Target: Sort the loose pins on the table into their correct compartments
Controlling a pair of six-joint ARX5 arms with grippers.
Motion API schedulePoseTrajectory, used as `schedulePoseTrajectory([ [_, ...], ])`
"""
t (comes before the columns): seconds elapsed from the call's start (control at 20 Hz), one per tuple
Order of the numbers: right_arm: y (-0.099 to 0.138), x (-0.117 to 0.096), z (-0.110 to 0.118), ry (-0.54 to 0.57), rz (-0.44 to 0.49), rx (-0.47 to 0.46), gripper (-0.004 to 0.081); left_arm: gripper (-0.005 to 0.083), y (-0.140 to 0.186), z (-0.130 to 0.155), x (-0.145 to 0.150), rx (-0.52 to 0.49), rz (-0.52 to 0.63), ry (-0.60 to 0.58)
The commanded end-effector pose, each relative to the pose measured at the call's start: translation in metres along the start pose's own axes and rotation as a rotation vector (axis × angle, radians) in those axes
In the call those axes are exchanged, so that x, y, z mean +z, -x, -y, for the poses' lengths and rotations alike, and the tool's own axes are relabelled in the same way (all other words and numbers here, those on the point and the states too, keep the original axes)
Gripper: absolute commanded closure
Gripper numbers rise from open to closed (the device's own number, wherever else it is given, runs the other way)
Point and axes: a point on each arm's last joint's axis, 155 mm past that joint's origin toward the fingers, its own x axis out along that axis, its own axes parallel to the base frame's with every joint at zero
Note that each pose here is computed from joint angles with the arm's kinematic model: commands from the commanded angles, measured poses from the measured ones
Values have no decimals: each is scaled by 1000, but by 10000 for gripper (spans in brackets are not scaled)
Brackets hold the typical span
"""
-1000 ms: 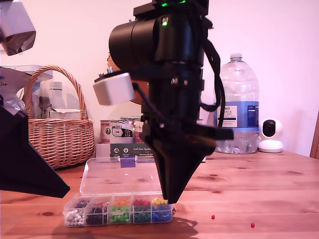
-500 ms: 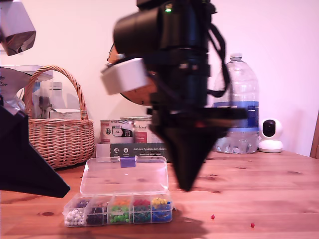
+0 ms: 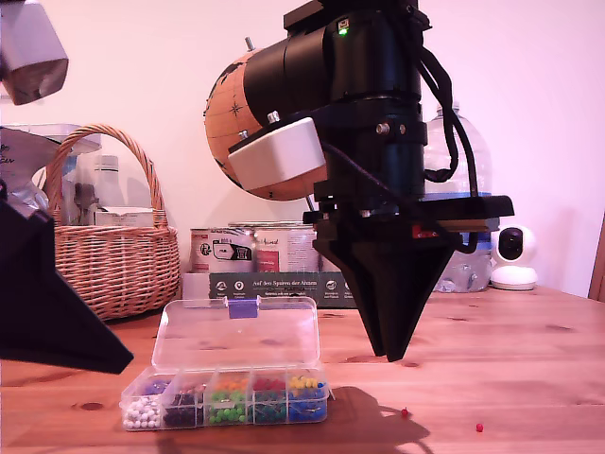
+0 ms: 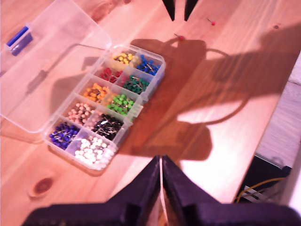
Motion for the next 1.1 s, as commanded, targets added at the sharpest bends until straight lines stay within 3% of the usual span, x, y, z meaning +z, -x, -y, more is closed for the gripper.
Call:
schedulePoseTrajectory([
  [0.0, 6, 2, 0, 11, 7, -14, 682, 797, -2, -3, -11, 15, -23, 10],
  [0.3, 5, 4, 0, 24, 17, -13, 683, 797, -2, -4, -10, 19, -19, 13],
  [0.6, -10, 1, -16, -1, 18, 16, 690, 797, -2, -4, -9, 19, -15, 13],
  [1.05, -14, -8, 1, -3, 19, -50, 689, 797, -2, -4, -7, 22, -7, 16],
])
